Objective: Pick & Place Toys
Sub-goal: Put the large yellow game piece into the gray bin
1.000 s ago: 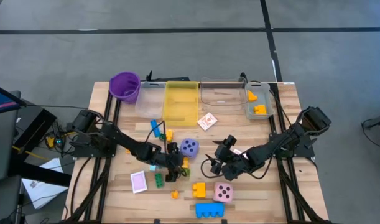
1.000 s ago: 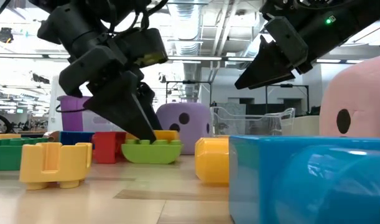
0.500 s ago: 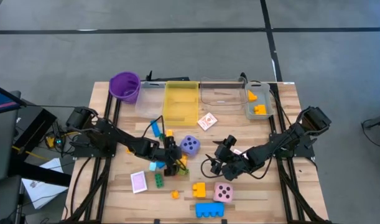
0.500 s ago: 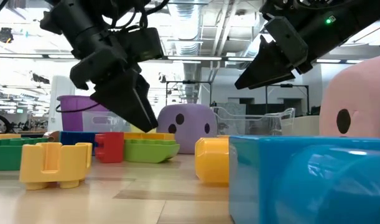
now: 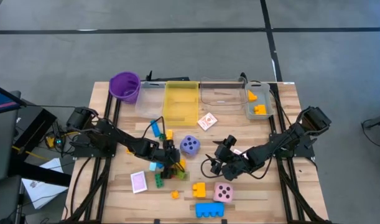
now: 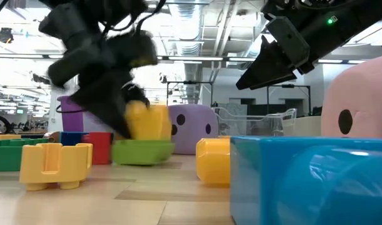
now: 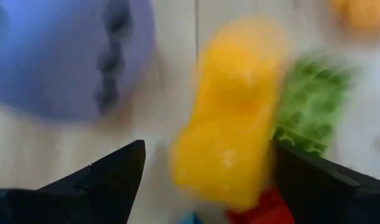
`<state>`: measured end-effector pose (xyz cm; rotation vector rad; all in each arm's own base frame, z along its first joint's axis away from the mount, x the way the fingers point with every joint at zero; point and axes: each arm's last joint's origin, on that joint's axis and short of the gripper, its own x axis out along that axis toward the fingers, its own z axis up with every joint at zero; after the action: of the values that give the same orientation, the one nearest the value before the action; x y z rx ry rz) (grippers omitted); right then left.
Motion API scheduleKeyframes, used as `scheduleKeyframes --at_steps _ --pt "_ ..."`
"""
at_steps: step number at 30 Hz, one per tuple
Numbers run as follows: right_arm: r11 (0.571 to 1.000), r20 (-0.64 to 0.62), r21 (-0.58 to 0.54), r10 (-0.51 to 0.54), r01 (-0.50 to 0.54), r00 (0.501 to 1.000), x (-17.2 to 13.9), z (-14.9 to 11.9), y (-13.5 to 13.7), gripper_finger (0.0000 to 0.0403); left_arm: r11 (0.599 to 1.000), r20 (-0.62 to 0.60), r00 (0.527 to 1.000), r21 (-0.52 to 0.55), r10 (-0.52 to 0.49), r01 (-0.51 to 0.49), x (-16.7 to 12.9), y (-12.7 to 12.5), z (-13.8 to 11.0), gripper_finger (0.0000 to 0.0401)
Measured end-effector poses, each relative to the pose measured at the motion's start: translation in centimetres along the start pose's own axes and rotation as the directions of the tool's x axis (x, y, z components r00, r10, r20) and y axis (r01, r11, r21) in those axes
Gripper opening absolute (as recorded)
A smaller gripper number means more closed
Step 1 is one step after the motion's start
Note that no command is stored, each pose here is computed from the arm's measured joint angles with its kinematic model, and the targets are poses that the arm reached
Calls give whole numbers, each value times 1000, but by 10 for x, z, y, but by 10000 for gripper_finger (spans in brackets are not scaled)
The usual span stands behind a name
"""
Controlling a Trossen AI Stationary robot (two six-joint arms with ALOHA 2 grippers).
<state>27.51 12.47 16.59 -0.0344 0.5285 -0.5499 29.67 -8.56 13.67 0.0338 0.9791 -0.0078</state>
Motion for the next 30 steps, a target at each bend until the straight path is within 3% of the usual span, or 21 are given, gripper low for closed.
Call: scheduleKeyframes --at_steps 20,30 --pt "1000 0 0 0 0 1000 0 0 0 319 1000 -13 1000 1 -20 20 0 0 0 328" --pt "1000 0 0 0 0 1000 0 0 0 319 1000 88 996 -18 11 -9 -1 -1 9 328"
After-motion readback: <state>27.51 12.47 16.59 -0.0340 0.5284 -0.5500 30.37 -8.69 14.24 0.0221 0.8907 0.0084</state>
